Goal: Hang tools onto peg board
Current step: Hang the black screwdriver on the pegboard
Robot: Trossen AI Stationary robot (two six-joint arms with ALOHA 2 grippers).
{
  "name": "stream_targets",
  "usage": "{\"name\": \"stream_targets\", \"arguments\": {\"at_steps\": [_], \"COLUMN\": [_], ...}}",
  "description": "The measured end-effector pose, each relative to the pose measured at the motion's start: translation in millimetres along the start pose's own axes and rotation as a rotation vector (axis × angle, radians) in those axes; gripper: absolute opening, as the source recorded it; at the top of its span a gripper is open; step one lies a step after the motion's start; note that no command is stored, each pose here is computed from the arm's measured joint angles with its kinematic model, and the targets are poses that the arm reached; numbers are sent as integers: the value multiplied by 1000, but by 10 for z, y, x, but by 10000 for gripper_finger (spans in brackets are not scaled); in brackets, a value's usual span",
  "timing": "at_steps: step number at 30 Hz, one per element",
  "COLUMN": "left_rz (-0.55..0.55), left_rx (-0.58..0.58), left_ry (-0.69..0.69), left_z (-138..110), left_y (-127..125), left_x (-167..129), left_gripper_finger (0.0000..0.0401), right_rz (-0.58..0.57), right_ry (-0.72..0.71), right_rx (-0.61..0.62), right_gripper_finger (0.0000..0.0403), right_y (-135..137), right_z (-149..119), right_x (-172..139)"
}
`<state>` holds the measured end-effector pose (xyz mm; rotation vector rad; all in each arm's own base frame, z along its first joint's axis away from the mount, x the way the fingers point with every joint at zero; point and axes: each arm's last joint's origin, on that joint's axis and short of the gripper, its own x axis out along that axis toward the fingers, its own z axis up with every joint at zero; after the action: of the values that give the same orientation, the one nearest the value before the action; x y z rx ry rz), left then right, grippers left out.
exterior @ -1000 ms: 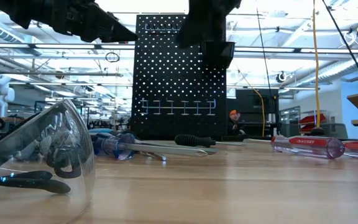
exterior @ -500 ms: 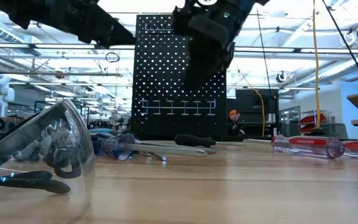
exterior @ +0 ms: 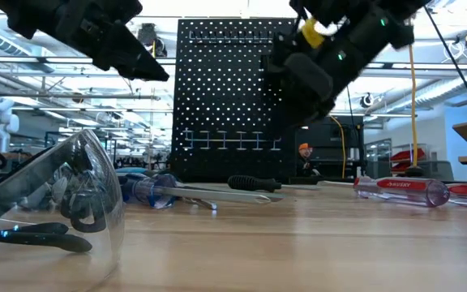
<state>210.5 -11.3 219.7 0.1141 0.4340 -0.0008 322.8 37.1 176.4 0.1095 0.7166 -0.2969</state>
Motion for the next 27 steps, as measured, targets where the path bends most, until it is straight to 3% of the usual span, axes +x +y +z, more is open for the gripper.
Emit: {"name": "stream_targets", "arguments": {"at_steps": [5,12,18,27], "left_rz": [-3,-46,-55,-52], "left_rx": [10,54,53,34], "left_ry": [34,-3,38,41], "left_z": [-51,-54,-118,-128], "left_y": [-11,-37,-30,48], "left_x": [83,234,310,315], "left_gripper_finger": [134,134,134,134], "right_rz": [-5,-73,-102,-83], "right_ry": [-26,-26,-6,61], "right_rx": [6,109,98,85], "right_gripper_finger": [132,132,132,159], "right_y": [-64,-303,-438,-474], "right_z": [-73,-12,-14,-229], "right_x": [42,113,191,574]}}
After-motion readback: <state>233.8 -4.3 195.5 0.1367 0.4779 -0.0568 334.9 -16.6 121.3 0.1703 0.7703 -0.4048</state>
